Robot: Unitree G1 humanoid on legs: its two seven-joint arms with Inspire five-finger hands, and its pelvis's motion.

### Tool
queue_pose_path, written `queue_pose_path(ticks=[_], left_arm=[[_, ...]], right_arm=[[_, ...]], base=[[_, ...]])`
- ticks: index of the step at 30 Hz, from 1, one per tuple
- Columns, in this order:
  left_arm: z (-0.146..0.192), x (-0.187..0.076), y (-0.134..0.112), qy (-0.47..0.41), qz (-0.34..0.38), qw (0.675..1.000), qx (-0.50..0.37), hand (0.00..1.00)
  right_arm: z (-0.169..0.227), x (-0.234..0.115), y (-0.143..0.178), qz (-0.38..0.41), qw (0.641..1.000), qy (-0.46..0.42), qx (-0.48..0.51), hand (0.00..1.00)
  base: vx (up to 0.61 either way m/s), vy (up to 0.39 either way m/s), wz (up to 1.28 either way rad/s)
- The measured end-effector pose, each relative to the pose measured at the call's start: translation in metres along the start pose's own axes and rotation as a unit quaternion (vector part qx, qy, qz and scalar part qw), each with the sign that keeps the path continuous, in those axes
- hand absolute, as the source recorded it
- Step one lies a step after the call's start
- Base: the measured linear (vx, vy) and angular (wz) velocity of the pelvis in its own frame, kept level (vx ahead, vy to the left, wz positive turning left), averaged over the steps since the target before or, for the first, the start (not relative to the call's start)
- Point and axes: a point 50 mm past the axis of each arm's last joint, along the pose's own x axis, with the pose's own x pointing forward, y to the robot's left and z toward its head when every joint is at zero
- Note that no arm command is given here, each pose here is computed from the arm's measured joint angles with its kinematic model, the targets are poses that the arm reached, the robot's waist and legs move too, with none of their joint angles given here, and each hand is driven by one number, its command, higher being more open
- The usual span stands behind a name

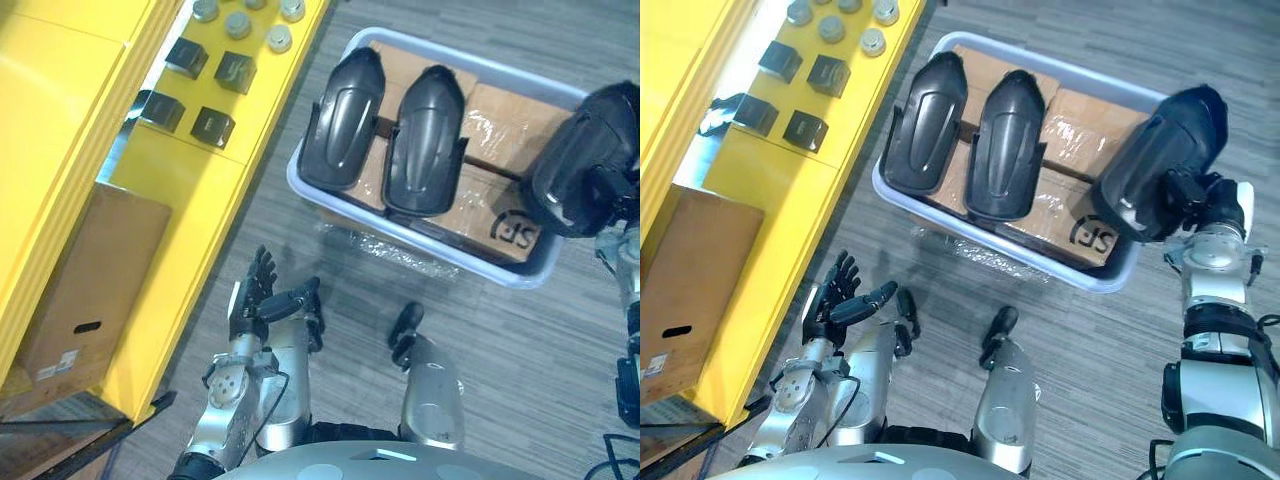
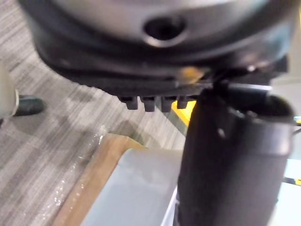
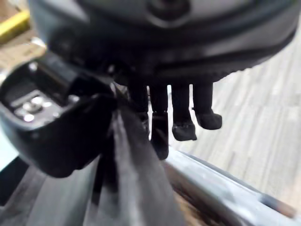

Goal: Walk over and take three plastic housings, then place them on the shelf

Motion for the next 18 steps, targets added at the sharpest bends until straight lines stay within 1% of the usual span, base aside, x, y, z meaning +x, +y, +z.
queue_pose_path(ticks=[3, 7, 10, 12, 13, 15, 18], left_arm=[[0.004, 0.0, 0.001, -0.008, -0.003, 1.0, -0.001, 1.0], [0.008, -0.001, 0.007, -0.016, 0.004, 1.0, -0.012, 1.0], [0.025, -0.002, 0.011, -0.052, 0.024, 0.996, -0.063, 1.0], [0.048, -0.002, 0.017, -0.102, 0.033, 0.991, -0.074, 1.0], [0.054, -0.001, 0.017, -0.113, 0.031, 0.99, -0.076, 1.0], [0.083, 0.004, 0.013, -0.159, -0.002, 0.984, -0.085, 1.0], [0.106, 0.013, 0.002, -0.18, -0.066, 0.978, -0.083, 1.0]], right_arm=[[0.011, -0.009, 0.007, -0.019, 0.999, -0.05, -0.007, 0.0], [0.012, -0.025, 0.021, -0.024, 0.996, -0.085, -0.022, 0.0], [0.013, -0.041, 0.025, -0.024, 0.99, -0.124, -0.066, 0.0], [0.022, -0.051, 0.025, -0.029, 0.98, -0.169, -0.1, 0.0], [0.025, -0.053, 0.025, -0.03, 0.977, -0.181, -0.108, 0.0], [0.043, -0.061, 0.025, -0.037, 0.96, -0.244, -0.135, 0.0], [0.058, -0.069, 0.027, -0.038, 0.942, -0.298, -0.147, 0.0]], base=[[0.08, 0.0, -0.06], [0.14, -0.01, 0.0], [0.13, -0.017, 0.11], [0.12, -0.003, 0.07], [0.11, 0.015, 0.03], [0.08, 0.016, -0.08], [0.05, 0.025, -0.06]])
